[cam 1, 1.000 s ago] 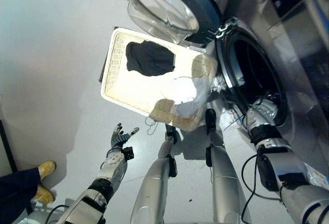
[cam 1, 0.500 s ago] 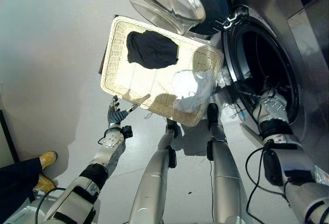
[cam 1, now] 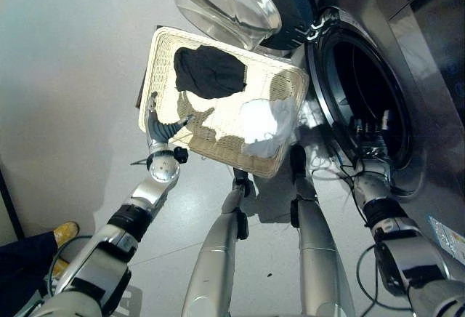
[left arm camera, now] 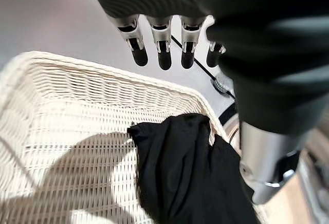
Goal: Put the clothes into the washing machine.
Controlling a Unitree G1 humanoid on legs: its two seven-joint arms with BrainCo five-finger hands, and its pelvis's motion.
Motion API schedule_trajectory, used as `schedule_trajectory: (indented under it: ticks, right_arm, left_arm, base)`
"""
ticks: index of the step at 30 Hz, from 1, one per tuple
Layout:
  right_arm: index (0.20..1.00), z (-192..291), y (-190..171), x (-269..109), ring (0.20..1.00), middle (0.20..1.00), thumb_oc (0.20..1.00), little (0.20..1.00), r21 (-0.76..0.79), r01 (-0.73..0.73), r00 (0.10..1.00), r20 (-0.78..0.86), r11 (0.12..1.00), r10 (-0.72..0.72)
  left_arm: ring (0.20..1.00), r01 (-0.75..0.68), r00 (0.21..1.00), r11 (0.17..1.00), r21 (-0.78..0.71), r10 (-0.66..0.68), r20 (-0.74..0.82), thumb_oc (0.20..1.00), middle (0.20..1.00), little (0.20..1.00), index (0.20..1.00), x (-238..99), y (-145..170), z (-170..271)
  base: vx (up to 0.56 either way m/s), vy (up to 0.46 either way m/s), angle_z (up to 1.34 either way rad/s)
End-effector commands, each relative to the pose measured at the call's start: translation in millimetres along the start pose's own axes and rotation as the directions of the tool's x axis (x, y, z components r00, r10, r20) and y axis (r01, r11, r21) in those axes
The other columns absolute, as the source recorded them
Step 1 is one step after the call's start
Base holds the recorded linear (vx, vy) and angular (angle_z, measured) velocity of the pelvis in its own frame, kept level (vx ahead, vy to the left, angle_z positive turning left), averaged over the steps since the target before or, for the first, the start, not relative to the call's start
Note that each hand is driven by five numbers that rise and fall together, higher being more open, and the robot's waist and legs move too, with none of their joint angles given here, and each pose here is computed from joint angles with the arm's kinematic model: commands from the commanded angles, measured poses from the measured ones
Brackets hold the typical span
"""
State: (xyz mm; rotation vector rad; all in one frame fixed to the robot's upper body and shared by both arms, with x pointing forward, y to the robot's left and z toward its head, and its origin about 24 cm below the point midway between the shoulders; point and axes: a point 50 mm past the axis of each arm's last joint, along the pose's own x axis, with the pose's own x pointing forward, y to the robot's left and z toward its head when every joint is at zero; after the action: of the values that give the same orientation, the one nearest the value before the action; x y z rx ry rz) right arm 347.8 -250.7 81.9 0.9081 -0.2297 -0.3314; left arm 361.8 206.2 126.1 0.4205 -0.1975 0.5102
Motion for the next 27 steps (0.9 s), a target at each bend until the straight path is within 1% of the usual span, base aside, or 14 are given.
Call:
schedule_trajectory:
  ticks: [1,2,4,5,7,10,11,17,19,21,22,25,27]
  right_arm:
    - [1.0,-7.3,6.0,-10.5,1.0,1.0,1.0,1.0,-0.176,-0.127,0.991,-0.062,0.976,0.118]
    - [1.0,-20.3,8.9,-19.4,1.0,1.0,1.0,1.0,-0.254,-0.196,0.977,-0.133,0.947,0.167]
    - [1.0,-24.5,10.9,-22.6,1.0,1.0,1.0,1.0,-0.278,-0.218,0.971,-0.154,0.936,0.181]
    - [1.0,-38.0,13.9,-32.7,1.0,1.0,1.0,1.0,-0.323,-0.281,0.95,-0.225,0.903,0.216]
    - [1.0,-50.0,13.7,-42.3,1.0,1.0,1.0,1.0,-0.331,-0.341,0.921,-0.304,0.88,0.242]
    - [1.0,-59.9,11.3,-51.2,1.0,1.0,1.0,1.0,-0.334,-0.373,0.898,-0.364,0.866,0.246]
    - [1.0,-66.5,2.8,-61.4,1.0,1.0,1.0,1.0,-0.346,-0.394,0.879,-0.412,0.852,0.239]
    - [1.0,-76.6,-4.2,-79.5,1.0,1.0,1.0,1.0,-0.343,-0.455,0.828,-0.502,0.822,0.249]
    - [1.0,-79.8,-3.1,-86.1,1.0,1.0,1.0,1.0,-0.34,-0.488,0.805,-0.531,0.804,0.264]
    - [1.0,-81.0,-2.1,-87.8,1.0,1.0,1.0,1.0,-0.338,-0.498,0.798,-0.539,0.798,0.269]
    - [1.0,-81.8,-1.7,-90.7,1.0,1.0,1.0,1.0,-0.334,-0.515,0.787,-0.55,0.789,0.281]
    - [1.0,-80.1,-0.9,-91.6,1.0,1.0,1.0,1.0,-0.322,-0.526,0.782,-0.547,0.787,0.299]
    - [1.0,-79.2,-0.5,-91.7,1.0,1.0,1.0,1.0,-0.316,-0.527,0.781,-0.545,0.789,0.304]
  left_arm:
    - [1.0,-0.108,0.992,0.979,0.175,0.117,-0.045,1.0,1.0,1.0,1.0,19.3,30.5,-11.3]
    - [1.0,-0.121,0.986,0.97,0.212,0.142,-0.087,1.0,1.0,1.0,1.0,25.7,36.8,-15.6]
    - [1.0,-0.125,0.983,0.966,0.225,0.151,-0.101,1.0,1.0,1.0,1.0,29.3,40.2,-15.8]
    - [1.0,-0.14,0.976,0.954,0.265,0.178,-0.127,1.0,1.0,1.0,1.0,36.7,48.6,-16.6]
    - [1.0,-0.156,0.966,0.94,0.302,0.209,-0.152,1.0,1.0,1.0,1.0,43.6,59.2,-18.3]
    - [1.0,-0.164,0.956,0.925,0.343,0.235,-0.175,1.0,1.0,1.0,1.0,49.6,68.4,-19.4]
    - [1.0,-0.159,0.947,0.911,0.379,0.249,-0.201,1.0,1.0,1.0,1.0,50.9,75.4,-25.0]
    - [1.0,-0.191,0.925,0.872,0.451,0.314,-0.215,1.0,1.0,1.0,1.0,60.6,90.5,-20.2]
    - [1.0,-0.231,0.911,0.851,0.472,0.36,-0.202,1.0,1.0,1.0,1.0,66.6,99.2,-12.8]
    - [1.0,-0.246,0.905,0.844,0.477,0.376,-0.198,1.0,1.0,1.0,1.0,69.4,103.1,-9.0]
    - [1.0,-0.285,0.888,0.831,0.478,0.416,-0.195,1.0,1.0,1.0,1.0,75.1,114.3,-2.5]
    - [1.0,-0.316,0.868,0.813,0.49,0.455,-0.196,1.0,1.0,1.0,1.0,80.5,126.2,4.1]
    - [1.0,-0.324,0.864,0.804,0.498,0.466,-0.191,1.0,1.0,1.0,1.0,82.1,129.1,7.0]
  base:
    - [-0.02,0.262,-0.17]
    - [-0.01,0.193,-0.18]
    - [-0.01,0.127,-0.41]
    - [-0.01,0.174,-0.49]
    - [-0.01,0.162,-0.29]
    - [0.02,0.154,-0.18]
    - [0.07,0.148,-0.1]
    - [0.01,0.139,-0.12]
    - [0.01,0.113,-0.01]
    - [0.01,0.074,-0.05]
    - [0.02,0.09,-0.07]
    - [0.01,0.076,-0.04]
    - [0.01,0.036,-0.06]
